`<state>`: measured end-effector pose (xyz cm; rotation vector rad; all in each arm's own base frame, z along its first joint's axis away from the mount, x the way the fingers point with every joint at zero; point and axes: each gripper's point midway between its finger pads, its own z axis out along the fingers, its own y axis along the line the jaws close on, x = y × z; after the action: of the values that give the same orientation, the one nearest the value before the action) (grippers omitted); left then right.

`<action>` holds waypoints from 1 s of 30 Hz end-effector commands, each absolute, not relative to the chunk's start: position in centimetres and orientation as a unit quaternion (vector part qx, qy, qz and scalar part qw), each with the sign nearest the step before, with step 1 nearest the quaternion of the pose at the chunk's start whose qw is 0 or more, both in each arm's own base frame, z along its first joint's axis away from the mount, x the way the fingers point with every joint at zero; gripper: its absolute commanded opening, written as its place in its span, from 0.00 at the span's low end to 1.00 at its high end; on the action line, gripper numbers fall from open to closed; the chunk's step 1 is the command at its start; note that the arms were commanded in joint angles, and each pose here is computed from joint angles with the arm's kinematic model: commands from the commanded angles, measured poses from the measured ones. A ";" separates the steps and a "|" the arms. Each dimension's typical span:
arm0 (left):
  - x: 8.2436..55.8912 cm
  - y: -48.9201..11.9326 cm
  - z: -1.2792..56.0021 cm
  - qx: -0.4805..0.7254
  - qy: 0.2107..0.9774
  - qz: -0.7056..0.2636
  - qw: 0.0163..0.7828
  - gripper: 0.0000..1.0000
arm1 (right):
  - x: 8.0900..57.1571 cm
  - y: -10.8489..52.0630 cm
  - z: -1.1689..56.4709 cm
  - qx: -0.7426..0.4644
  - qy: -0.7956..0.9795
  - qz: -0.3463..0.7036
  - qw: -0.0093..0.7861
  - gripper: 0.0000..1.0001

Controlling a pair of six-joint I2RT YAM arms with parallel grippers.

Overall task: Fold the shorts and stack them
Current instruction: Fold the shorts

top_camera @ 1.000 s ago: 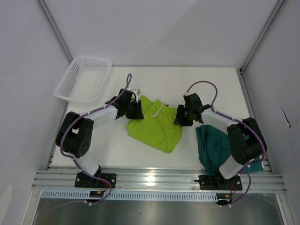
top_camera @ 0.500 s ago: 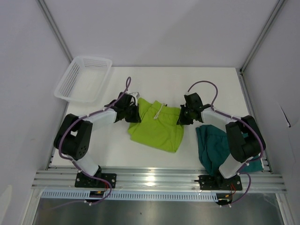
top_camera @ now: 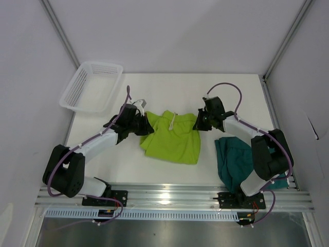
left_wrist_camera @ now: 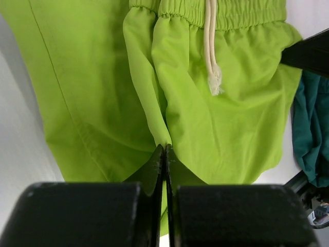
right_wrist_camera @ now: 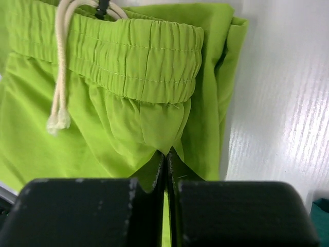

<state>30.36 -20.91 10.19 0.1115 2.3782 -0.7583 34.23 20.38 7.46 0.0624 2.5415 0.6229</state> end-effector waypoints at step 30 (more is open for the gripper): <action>26.8 -17.7 8.4 -0.023 0.921 -0.249 0.297 0.70 | 36.2 21.8 9.1 -0.041 0.930 0.253 0.263 0.76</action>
<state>25.62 -17.55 5.34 -0.0573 2.5266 -0.6472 35.49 21.71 5.75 -0.0545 2.6057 0.6458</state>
